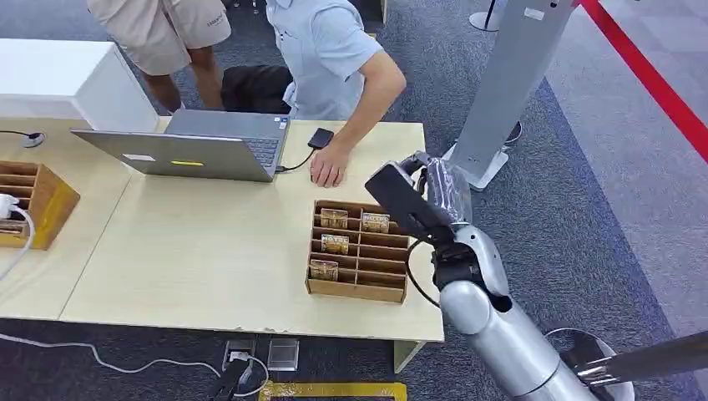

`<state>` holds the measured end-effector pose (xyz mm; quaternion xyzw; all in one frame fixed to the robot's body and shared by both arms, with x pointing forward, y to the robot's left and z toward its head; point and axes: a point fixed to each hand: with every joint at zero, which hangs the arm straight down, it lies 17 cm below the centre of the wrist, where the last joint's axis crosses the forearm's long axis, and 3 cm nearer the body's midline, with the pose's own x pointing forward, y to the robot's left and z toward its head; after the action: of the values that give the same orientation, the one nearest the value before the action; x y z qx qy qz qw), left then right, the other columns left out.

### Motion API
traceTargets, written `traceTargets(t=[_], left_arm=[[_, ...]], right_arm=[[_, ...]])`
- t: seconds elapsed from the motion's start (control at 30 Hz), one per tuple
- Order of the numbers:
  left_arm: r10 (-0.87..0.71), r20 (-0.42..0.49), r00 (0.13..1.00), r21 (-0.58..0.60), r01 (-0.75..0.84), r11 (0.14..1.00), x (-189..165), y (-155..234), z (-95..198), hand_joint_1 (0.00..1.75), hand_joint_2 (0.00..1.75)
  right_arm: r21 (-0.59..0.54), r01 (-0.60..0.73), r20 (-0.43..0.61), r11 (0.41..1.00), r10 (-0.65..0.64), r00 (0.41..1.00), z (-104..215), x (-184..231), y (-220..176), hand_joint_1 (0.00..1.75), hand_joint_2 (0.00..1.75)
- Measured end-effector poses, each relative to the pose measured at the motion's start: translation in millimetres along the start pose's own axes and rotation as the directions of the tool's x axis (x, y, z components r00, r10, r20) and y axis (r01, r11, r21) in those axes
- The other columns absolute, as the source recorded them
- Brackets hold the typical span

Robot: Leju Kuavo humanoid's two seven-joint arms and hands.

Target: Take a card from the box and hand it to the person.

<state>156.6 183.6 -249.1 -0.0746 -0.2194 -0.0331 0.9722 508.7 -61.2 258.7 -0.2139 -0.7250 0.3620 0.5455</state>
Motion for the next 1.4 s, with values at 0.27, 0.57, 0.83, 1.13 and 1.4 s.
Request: traceTargets(t=[0.27,0.57,0.83,1.13,1.4], left_arm=[[-0.021,-0.002,1.000,-0.023,0.021,1.000,6.0,-5.1,-1.0,0.00,1.75],[-0.039,-0.020,0.999,-0.048,0.038,0.998,7.2,-10.7,-1.2,0.00,1.75],[-0.034,-0.022,0.999,-0.059,0.032,0.998,7.6,-14.0,-1.0,0.00,1.75],[-0.032,-0.025,0.999,-0.057,0.030,0.998,7.4,-13.3,-1.1,0.00,1.75],[-0.034,-0.022,0.999,-0.057,0.033,0.998,8.3,-13.2,-1.2,0.00,1.75]], right_arm=[[0.009,0.087,0.101,0.996,-0.087,0.991,-47.3,24.8,-21.4,1.75,1.75],[0.060,0.001,0.009,0.998,-0.001,1.000,-78.6,1.6,5.4,1.75,1.75],[0.116,-0.067,-0.065,0.991,0.075,0.995,-83.9,-21.9,30.5,1.75,1.75],[0.145,-0.094,-0.124,0.985,0.112,0.986,-80.3,-47.4,42.6,1.75,1.75],[0.151,-0.102,-0.147,0.983,0.124,0.981,-78.4,-57.6,45.2,1.75,1.75]])
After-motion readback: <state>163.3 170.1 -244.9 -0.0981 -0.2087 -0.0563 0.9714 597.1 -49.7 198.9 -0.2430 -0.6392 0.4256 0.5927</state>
